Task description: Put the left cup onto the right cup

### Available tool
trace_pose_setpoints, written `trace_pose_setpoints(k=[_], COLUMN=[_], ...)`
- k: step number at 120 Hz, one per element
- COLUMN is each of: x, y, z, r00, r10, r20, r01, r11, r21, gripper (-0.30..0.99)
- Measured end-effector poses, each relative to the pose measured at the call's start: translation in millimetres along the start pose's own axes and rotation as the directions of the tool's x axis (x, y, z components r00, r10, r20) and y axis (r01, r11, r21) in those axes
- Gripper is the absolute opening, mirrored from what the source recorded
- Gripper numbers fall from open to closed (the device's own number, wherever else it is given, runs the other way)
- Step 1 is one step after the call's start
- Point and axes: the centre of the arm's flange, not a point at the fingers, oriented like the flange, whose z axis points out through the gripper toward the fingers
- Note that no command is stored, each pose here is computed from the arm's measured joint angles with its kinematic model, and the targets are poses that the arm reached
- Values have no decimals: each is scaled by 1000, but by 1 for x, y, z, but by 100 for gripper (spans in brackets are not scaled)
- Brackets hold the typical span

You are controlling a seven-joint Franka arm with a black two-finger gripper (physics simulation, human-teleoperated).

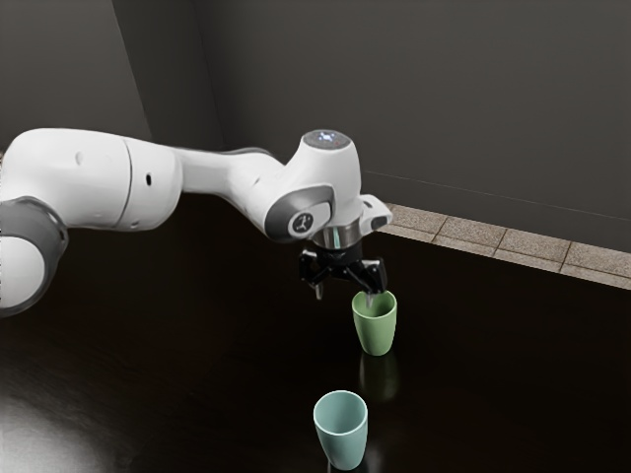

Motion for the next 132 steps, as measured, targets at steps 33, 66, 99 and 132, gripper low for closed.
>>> trace_pose_setpoints(k=[33,66,99,132], x=[3,1,4,7], y=[3,10,11,11], z=[2,7,12,14], r00=[1000,1000,1000,1000], r10=[-1,9,5,1], r20=[-5,1,3,3], r01=[1,-9,-5,-1], r11=[1000,1000,1000,1000], r21=[-10,-15,-18,-20], gripper=[69,69,60,42])
